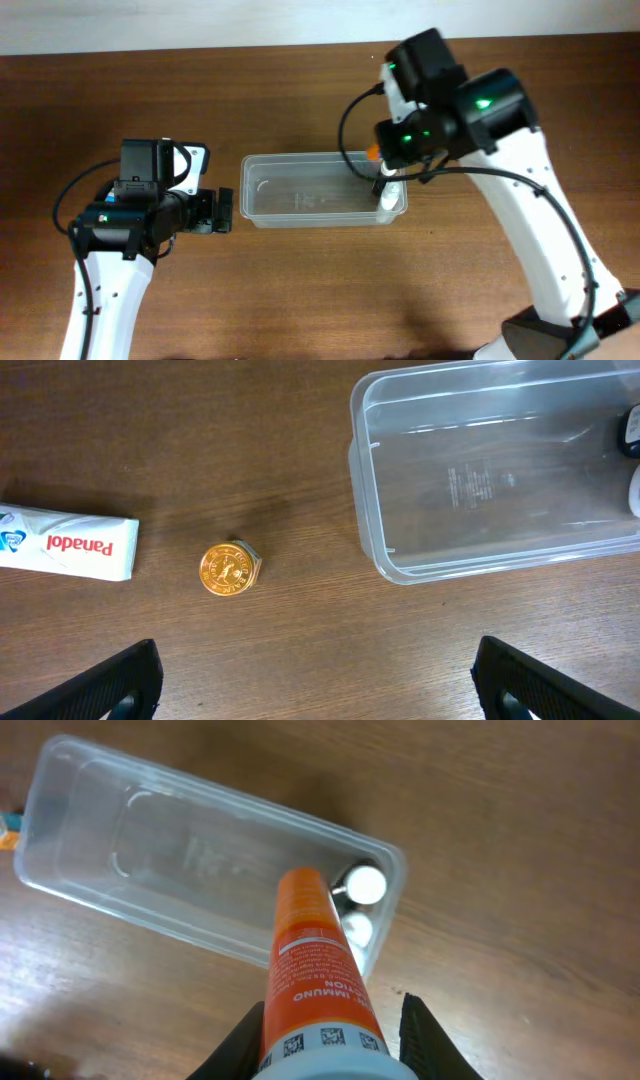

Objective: Pack container
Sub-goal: 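Place the orange tube upright into the container beside the bottles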

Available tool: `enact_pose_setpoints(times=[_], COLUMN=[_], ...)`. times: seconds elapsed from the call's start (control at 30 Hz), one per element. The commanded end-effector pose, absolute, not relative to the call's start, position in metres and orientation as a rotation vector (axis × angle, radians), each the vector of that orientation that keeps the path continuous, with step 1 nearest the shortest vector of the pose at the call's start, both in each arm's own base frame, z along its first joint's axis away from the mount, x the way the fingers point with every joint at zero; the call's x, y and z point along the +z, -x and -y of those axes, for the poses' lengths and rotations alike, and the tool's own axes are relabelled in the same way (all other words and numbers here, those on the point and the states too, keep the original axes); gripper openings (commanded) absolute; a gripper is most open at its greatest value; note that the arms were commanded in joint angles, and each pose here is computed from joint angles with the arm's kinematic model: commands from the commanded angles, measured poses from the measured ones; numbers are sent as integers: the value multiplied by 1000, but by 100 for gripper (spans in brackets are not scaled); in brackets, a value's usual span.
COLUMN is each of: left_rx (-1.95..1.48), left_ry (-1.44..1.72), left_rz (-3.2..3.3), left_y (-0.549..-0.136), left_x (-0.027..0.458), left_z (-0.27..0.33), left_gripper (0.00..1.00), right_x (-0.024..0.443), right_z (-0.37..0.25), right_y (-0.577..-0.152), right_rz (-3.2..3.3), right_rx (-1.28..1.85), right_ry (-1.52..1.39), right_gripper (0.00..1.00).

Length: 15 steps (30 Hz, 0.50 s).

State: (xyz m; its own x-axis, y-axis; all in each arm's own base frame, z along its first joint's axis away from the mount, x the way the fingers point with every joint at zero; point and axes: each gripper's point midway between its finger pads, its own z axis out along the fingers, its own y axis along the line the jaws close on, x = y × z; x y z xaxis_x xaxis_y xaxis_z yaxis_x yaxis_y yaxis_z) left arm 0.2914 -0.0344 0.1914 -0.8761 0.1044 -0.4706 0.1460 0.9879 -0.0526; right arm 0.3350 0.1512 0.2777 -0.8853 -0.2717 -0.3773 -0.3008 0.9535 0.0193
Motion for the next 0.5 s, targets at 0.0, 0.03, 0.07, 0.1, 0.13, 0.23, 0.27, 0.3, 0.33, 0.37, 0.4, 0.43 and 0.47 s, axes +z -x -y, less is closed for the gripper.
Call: enact_pose_setpoints(times=[0.0,0.03,0.07,0.1,0.13,0.23,0.27,0.3,0.33,0.37,0.4,0.43,0.47], left_rx=[-138,-138,-138,-138,-138,-138,-138,-137,-138,-138,-138,-137,-137], left_ry=[-166,-166,-166,-166,-166,-166,-166,-166,-166,-166,-166,-166,-166], left_rz=[-2633,-2633,-2633,-2633,-2633,-2633,-2633,-2633,-2633,-2633,-2633,-2633,-2633], left_y=[-295,-295,-295,-295,-295,-295,-295,-295,-295,-295,-295,-295,-295], left_x=[197,197,197,197,197,197,197,197,197,197,197,197,197], left_z=[35,35,35,35,35,35,35,35,35,35,35,35,35], left_gripper=[99,99,99,99,99,100,100,99,99,99,99,99,99], right_x=[248,240,235,228,223,203,196,190,182,176,171,167,162], right_z=[-170,-173,-174,-175,-176,-179,-180,-179,-176,-174,-173,-172,-170], right_y=[-340,-343,-345,-347,-349,-356,-359,-362,-366,-369,-370,-372,-376], right_rz=[-2788,-2805,-2815,-2830,-2842,-2883,-2897,-2904,-2917,-2930,-2939,-2950,-2959], right_rx=[84,77,73,65,60,40,28,1,-39,-65,-76,-82,-88], right_ry=[486,492,495,498,500,506,507,506,492,479,476,470,442], right_gripper=[12,12,12,12,12,12,11,12,12,11,12,12,11])
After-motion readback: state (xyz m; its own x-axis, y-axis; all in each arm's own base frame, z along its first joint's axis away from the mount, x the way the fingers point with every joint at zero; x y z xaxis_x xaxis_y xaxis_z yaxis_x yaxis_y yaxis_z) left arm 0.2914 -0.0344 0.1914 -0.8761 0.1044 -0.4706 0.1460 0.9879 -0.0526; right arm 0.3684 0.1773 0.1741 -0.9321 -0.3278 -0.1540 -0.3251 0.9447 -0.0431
